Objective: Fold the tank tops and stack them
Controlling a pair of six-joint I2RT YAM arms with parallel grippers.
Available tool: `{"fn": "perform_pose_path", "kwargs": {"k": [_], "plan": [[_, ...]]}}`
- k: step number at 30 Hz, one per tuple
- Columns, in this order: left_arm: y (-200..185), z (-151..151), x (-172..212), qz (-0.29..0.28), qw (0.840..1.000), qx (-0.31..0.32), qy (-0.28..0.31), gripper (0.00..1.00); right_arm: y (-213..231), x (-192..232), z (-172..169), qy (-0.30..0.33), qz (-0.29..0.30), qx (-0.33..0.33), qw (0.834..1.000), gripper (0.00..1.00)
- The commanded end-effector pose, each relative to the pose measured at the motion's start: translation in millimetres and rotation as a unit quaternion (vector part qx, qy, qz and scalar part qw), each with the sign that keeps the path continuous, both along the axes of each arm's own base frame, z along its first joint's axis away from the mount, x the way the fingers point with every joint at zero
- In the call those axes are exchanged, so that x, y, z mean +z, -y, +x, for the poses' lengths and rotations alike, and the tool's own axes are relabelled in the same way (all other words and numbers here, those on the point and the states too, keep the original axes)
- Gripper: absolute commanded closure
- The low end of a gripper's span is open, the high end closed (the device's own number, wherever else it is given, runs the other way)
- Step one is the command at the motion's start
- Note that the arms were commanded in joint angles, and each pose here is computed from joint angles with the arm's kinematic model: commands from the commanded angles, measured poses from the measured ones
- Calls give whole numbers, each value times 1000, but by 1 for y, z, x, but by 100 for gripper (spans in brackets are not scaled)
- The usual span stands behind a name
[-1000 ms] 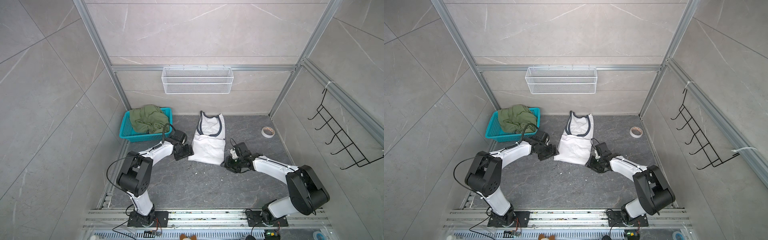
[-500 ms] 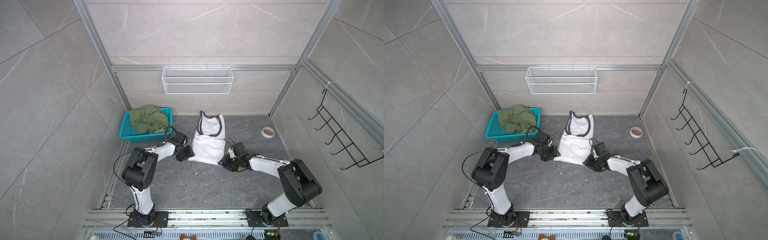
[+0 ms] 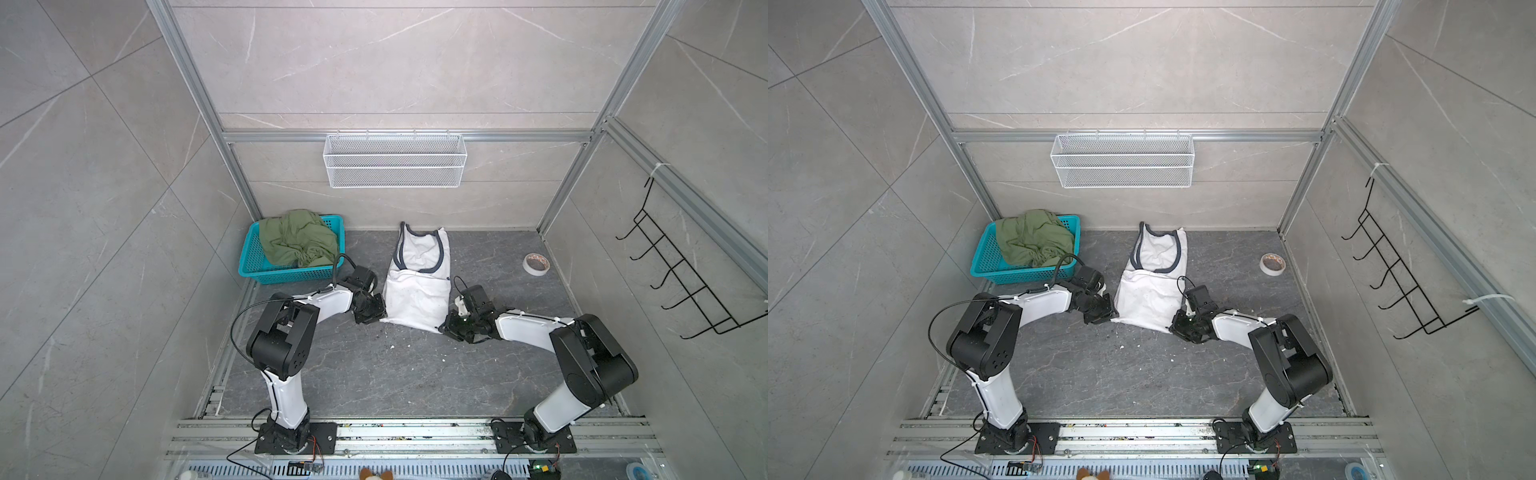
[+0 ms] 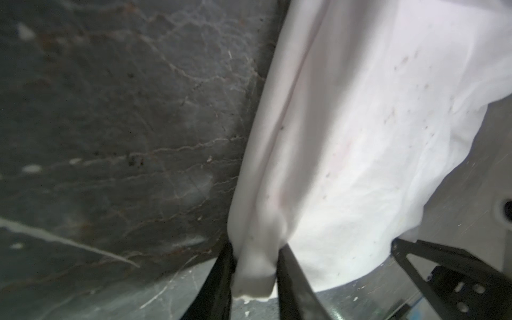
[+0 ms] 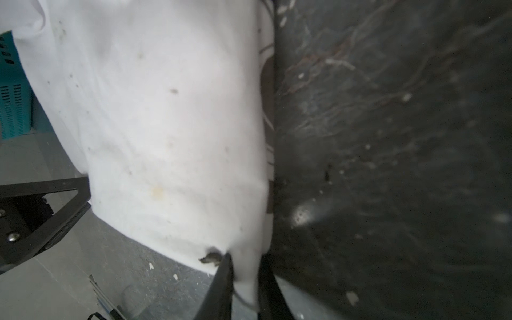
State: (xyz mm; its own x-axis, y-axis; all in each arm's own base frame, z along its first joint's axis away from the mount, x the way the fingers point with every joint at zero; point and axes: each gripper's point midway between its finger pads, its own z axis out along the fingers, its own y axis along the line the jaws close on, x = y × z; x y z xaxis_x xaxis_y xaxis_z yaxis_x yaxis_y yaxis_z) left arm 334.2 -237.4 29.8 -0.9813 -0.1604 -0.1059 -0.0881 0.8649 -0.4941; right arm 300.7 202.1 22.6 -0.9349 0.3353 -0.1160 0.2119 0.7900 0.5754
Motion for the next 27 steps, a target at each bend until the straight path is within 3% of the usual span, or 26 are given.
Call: {"fn": "perform_pose_path", "kwargs": {"k": [1,8,16,22,27], "plan": [[2,-8,9,7,1000,-5,1,84,4,6,-2,0,-23,7,1000,92],[-6,-45,32,43,999,-7,17,99,18,23,-33,-11,-43,22,999,99],[-4,-92,86,32,998,4,59,100,19,78,-65,19,-30,40,999,100],[-4,-81,153,-20,991,40,128,100,14,132,-49,71,-18,35,997,100],[9,-47,191,-53,985,46,157,100,8,176,-6,123,-35,18,992,100]]}}
